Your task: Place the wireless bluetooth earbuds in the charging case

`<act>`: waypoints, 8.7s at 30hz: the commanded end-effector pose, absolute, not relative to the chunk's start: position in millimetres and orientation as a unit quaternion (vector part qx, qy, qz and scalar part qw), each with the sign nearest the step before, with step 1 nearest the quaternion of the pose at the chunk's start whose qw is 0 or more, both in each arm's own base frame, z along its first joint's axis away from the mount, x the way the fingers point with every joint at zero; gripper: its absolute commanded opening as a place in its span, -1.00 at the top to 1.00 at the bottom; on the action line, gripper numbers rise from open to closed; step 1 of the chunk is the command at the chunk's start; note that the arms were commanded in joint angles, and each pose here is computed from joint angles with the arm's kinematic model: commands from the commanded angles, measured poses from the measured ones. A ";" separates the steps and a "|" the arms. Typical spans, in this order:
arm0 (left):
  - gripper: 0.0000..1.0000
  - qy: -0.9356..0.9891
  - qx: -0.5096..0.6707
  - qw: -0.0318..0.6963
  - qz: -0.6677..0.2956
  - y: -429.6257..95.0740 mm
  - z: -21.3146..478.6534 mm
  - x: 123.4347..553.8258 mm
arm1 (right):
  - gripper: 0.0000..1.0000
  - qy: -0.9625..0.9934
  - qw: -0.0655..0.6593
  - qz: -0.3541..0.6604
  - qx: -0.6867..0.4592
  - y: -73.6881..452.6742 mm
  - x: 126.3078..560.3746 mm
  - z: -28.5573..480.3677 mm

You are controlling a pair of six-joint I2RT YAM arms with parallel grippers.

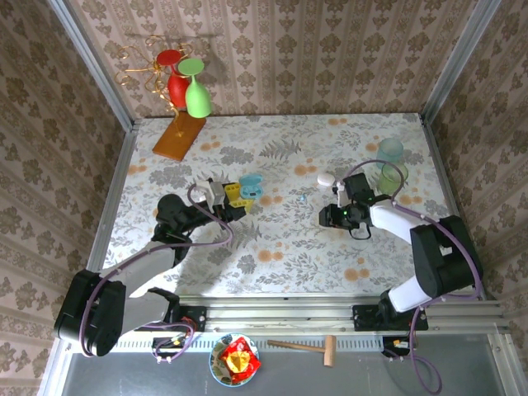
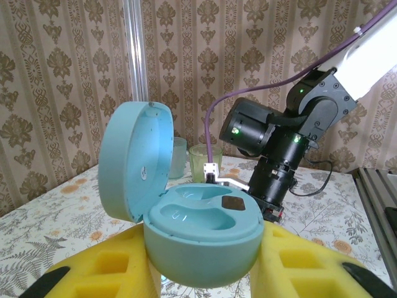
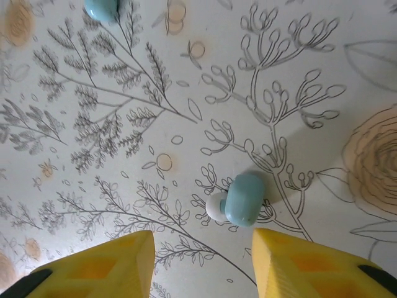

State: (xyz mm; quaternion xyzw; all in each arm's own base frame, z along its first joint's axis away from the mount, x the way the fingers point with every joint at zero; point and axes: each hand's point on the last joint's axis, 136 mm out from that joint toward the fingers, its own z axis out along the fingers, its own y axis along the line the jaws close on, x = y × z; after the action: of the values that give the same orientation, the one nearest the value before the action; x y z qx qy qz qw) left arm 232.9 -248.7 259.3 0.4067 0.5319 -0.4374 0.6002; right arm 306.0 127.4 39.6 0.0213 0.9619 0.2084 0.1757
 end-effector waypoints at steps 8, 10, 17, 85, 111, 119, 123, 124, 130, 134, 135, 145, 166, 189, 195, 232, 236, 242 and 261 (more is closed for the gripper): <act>0.32 0.509 0.420 0.607 -0.444 -253.4 274.4 227.5 | 0.21 0.945 0.158 0.237 0.159 117.6 327.9 36.5; 0.32 0.510 0.421 0.607 -0.441 -252.9 273.8 227.4 | 0.25 0.944 0.153 0.242 0.162 119.0 328.9 30.9; 0.32 0.513 0.423 0.605 -0.438 -253.5 271.7 228.3 | 0.43 0.944 0.143 0.253 0.156 124.2 328.6 22.6; 0.32 0.517 0.420 0.604 -0.438 -254.2 270.2 230.4 | 0.56 0.987 0.096 0.130 -0.010 172.5 313.7 17.6; 0.31 0.509 0.424 0.606 -0.440 -256.3 270.9 232.0 | 0.24 0.976 0.178 0.095 0.078 174.0 314.7 51.5; 0.32 0.509 0.424 0.608 -0.438 -255.0 271.7 231.6 | 0.33 0.982 0.151 0.084 0.077 179.7 312.6 33.1; 0.32 0.510 0.424 0.607 -0.438 -255.3 270.7 232.3 | 0.33 0.984 0.144 0.079 0.076 180.2 312.7 26.6; 0.31 0.511 0.424 0.606 -0.438 -255.4 270.5 232.3 | 0.34 0.983 0.146 0.081 0.075 181.2 313.9 26.2; 0.31 0.513 0.423 0.605 -0.438 -255.1 269.3 232.4 | 0.39 0.985 0.143 0.073 0.060 183.5 319.4 20.4; 0.31 0.516 0.422 0.604 -0.436 -253.9 268.2 232.2 | 0.35 0.987 0.140 0.060 0.044 182.0 321.9 18.5; 0.31 0.516 0.422 0.605 -0.435 -253.8 268.3 232.3 | 0.33 0.988 0.141 0.053 0.040 180.1 322.5 18.7; 0.31 0.517 0.421 0.605 -0.436 -253.6 267.3 231.7 | 0.20 0.987 0.159 -0.018 0.011 161.8 328.3 37.7; 0.31 0.519 0.419 0.607 -0.432 -249.6 265.5 229.5 | 0.47 0.985 0.160 -0.065 0.009 179.1 319.5 26.9; 0.31 0.522 0.418 0.606 -0.431 -249.6 265.0 232.3 | 0.68 0.988 0.156 -0.001 0.019 180.3 321.2 46.3; 0.31 0.521 0.418 0.605 -0.434 -250.7 263.8 233.1 | 0.69 0.972 0.138 0.174 0.070 200.2 320.6 67.0; 0.31 0.518 0.423 0.600 -0.439 -254.4 257.7 236.7 | 0.73 0.876 0.162 0.453 0.036 240.9 316.5 167.5; 0.31 0.513 0.428 0.599 -0.442 -255.4 260.8 234.5 | 0.73 0.849 0.211 0.483 -0.033 254.1 309.0 210.7; 0.31 0.511 0.430 0.596 -0.447 -256.5 262.2 232.6 | 0.72 0.806 0.255 0.523 -0.112 281.5 295.1 266.5; 0.32 0.503 0.423 0.597 -0.460 -258.9 267.6 231.2 | 0.72 0.751 0.284 0.562 -0.198 332.2 286.1 298.9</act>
State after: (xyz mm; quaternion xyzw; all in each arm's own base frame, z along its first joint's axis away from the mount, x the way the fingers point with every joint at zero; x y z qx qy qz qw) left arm 236.4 -256.4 251.7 0.4152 0.5301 -0.4500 0.5866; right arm 281.9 324.3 291.5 -0.1754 0.7660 0.5568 0.2693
